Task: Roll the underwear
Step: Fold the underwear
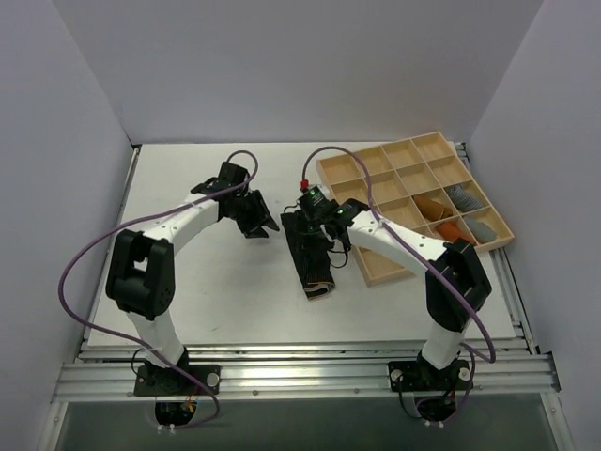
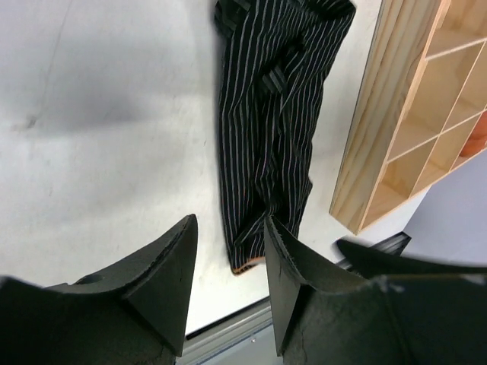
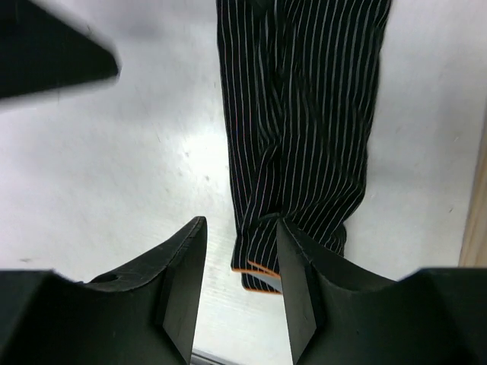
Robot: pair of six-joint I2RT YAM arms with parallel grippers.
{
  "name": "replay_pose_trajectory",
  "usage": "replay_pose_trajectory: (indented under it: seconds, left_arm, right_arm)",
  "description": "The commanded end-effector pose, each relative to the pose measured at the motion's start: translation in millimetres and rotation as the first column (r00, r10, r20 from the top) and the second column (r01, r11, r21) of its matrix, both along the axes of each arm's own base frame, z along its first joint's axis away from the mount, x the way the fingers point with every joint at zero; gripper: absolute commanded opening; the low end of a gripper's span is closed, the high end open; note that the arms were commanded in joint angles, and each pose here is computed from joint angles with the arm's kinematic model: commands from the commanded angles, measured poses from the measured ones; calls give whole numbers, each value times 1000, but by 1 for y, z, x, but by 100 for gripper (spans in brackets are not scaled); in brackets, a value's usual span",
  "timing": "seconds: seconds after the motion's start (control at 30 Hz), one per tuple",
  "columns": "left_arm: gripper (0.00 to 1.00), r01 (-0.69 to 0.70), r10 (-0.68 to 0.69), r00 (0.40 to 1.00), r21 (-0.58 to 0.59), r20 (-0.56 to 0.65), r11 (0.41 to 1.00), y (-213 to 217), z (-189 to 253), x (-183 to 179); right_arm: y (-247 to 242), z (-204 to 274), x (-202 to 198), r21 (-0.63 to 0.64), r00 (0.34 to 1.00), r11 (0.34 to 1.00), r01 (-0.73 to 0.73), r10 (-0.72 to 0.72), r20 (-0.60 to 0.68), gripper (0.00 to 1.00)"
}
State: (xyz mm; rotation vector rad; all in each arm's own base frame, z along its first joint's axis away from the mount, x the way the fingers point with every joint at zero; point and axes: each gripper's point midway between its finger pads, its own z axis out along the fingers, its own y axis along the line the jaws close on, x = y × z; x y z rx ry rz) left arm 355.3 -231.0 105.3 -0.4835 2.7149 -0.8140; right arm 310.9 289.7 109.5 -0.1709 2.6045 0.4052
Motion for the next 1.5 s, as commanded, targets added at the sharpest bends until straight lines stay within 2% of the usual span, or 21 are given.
replay_pose_trajectory:
  seconds: [0.0,0.33,0.87,0.97,1.1,1.13,1.27,1.4,1.47]
  left_arm:
    - [49,91,-92,996,-28,0,995,-20,5,13]
    - [46,139,-141,990,-70,-28,988,-42,-16,29]
    - [44,168,-173,984,-96,-48,981,-56,-35,28]
    - [42,171,-177,983,-102,-55,980,-58,-39,30]
    - [42,174,-181,982,-105,-61,979,-61,-43,28]
    - [42,174,-181,982,-105,-61,979,-61,-43,28]
    - [41,147,-152,987,-73,-57,986,-55,-38,29]
    - [41,100,-101,994,-44,-36,994,-47,-27,30]
    - [41,87,-88,996,-37,-32,996,-45,-23,30]
  right_arm:
    - [-11,-26,-22,-151,1000,988,-22,21,-11,38]
    - [-12,-56,-59,-296,996,951,-87,79,-37,34]
    - [-17,-87,-74,-369,995,924,-100,82,-64,33]
    - [-19,-89,-76,-370,994,924,-101,81,-68,28]
    - [-20,-88,-78,-366,995,926,-90,72,-63,7]
    - [-21,-88,-79,-365,995,926,-92,73,-66,5]
    - [-22,-86,-83,-343,995,935,-86,67,-67,2]
    - [-23,-85,-89,-306,996,949,-80,62,-69,10]
    - [-27,-85,-92,-299,997,952,-68,51,-66,8]
